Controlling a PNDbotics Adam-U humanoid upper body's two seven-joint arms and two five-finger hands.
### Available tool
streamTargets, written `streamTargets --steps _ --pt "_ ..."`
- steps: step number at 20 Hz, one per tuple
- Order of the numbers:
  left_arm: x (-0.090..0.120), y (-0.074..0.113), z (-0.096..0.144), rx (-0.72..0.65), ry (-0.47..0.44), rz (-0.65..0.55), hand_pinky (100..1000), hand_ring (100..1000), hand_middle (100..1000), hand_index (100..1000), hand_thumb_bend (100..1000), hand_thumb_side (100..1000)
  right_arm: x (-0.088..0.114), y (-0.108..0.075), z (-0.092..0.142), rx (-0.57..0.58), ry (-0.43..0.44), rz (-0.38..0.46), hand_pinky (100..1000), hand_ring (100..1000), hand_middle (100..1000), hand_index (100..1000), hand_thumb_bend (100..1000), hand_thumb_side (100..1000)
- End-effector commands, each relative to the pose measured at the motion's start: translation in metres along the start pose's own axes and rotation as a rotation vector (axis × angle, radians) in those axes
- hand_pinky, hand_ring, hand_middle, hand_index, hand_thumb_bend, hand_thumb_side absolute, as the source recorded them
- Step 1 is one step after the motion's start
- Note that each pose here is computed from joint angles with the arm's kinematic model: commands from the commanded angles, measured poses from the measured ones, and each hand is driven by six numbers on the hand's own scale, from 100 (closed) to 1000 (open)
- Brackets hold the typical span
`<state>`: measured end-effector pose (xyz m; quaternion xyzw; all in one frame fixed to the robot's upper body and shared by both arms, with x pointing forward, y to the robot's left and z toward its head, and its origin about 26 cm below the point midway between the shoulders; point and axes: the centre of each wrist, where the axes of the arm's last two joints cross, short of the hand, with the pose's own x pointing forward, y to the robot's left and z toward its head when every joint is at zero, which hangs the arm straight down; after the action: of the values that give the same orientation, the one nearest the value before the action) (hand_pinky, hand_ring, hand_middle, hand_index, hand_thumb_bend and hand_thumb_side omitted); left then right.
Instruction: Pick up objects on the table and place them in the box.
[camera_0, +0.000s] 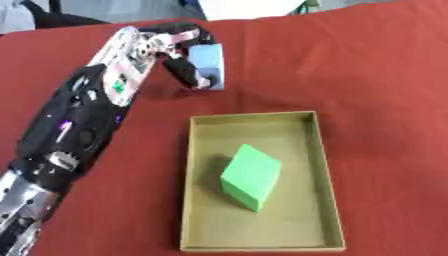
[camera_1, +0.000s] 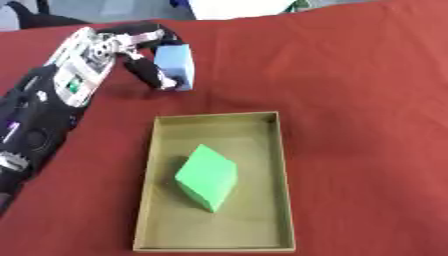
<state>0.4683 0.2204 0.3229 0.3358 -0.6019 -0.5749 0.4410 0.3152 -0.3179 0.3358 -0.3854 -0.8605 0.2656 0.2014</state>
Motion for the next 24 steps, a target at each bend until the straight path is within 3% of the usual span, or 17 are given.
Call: streamTargets --steps 1,8,9,10,13,18,24 --pt "-0.002 0.011 0.006 0.034 0.009 0.001 730 713 557 692 103 100 0.001 -0.009 -0.002 -0.017 -0.007 0.015 742 722 683 841 100 896" --pt "0.022 0.029 0.021 0.089 -0.099 0.001 720 700 553 692 100 111 -0.004 -0.009 0.003 -0.013 0.012 0.023 745 727 680 844 100 886" --pt "0.028 0.034 0.026 0.106 -0.125 0.003 719 699 553 691 100 220 -0.005 -0.008 0.004 -0.011 0.014 0.024 746 728 680 844 100 908" --pt "0.034 0.037 0.031 0.121 -0.146 0.006 720 699 553 692 100 110 -0.006 -0.008 0.005 -0.009 0.016 0.026 746 728 681 844 100 880" --pt "0.053 0.044 0.048 0.159 -0.213 -0.002 712 693 552 694 100 108 -0.008 -0.008 0.008 -0.006 0.024 0.03 747 730 682 845 100 874" --pt "0.092 0.041 0.084 0.174 -0.34 -0.02 703 681 545 690 100 122 -0.009 -0.005 0.012 0.003 0.034 0.027 747 730 683 845 100 862" --pt "0.131 0.024 0.126 0.161 -0.478 -0.01 701 677 541 687 100 135 -0.009 -0.002 0.015 0.007 0.045 0.021 746 729 682 844 100 857"
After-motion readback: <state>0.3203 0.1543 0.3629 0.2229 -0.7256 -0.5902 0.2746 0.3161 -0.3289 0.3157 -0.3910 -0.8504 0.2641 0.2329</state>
